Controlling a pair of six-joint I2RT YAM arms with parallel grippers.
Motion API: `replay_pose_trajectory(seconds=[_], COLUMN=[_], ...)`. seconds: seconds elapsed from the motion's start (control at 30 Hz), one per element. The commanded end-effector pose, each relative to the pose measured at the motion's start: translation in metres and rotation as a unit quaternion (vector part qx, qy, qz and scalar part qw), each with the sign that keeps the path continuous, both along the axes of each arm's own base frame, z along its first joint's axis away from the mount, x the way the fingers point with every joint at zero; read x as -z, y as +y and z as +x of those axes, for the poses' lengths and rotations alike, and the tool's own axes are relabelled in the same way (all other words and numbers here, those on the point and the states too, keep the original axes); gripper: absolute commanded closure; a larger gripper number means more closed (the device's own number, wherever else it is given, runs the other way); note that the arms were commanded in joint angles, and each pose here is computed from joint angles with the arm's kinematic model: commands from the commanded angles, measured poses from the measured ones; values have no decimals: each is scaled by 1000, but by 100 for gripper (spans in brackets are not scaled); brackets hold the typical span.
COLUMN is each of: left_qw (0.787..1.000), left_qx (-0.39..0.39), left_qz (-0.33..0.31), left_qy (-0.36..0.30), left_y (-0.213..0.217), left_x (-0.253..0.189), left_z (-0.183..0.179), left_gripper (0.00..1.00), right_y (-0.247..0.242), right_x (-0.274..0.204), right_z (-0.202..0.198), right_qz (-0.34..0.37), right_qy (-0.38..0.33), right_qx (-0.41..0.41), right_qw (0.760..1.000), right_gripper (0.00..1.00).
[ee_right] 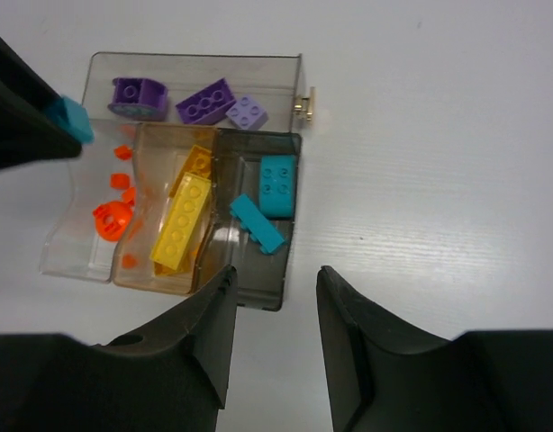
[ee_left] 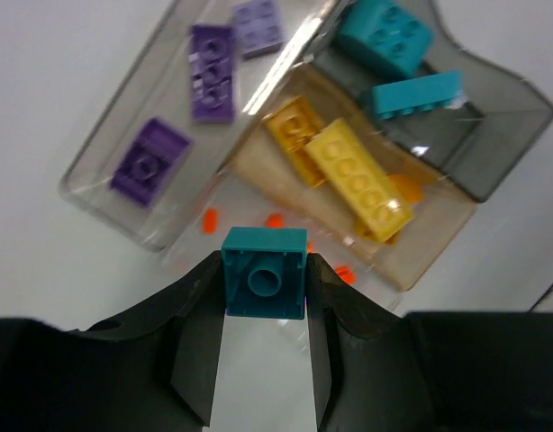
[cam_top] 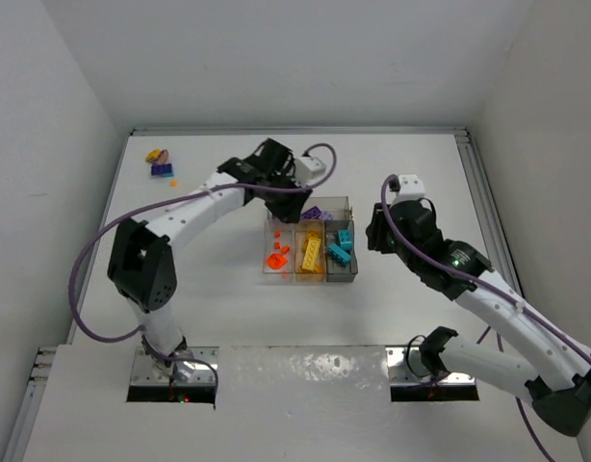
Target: Sort the legos into containers by color
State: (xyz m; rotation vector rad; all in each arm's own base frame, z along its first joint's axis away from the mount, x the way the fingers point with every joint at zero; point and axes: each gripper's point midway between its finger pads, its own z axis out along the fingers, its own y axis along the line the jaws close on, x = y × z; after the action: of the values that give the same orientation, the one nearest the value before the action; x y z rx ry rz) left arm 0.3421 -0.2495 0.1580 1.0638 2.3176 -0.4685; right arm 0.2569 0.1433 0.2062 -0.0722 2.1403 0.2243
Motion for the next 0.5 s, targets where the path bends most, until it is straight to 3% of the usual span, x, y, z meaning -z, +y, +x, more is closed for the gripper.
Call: replay_pose_trajectory(seconds=[0.0,0.2,0.47], left_qw=[998,992,990], left_qx=[37,103,121], left_qz=[-51,-75,-61], left_qy=[2,17,43], left_y=[-62,-141,-170], left_x=[-4,19,62], left_z=[-11,-41,-54], left_gripper=[100,96,78], right_y=[-34,-74,-77], right_x=[-12,-25,-25], right_z=[-6,-21,-26], right_qz=[5,-9,-12], right_qy=[-30,-58,-49], right_qx=[86,153,152], right_qw=[996,986,987], right_gripper=[60,59,59])
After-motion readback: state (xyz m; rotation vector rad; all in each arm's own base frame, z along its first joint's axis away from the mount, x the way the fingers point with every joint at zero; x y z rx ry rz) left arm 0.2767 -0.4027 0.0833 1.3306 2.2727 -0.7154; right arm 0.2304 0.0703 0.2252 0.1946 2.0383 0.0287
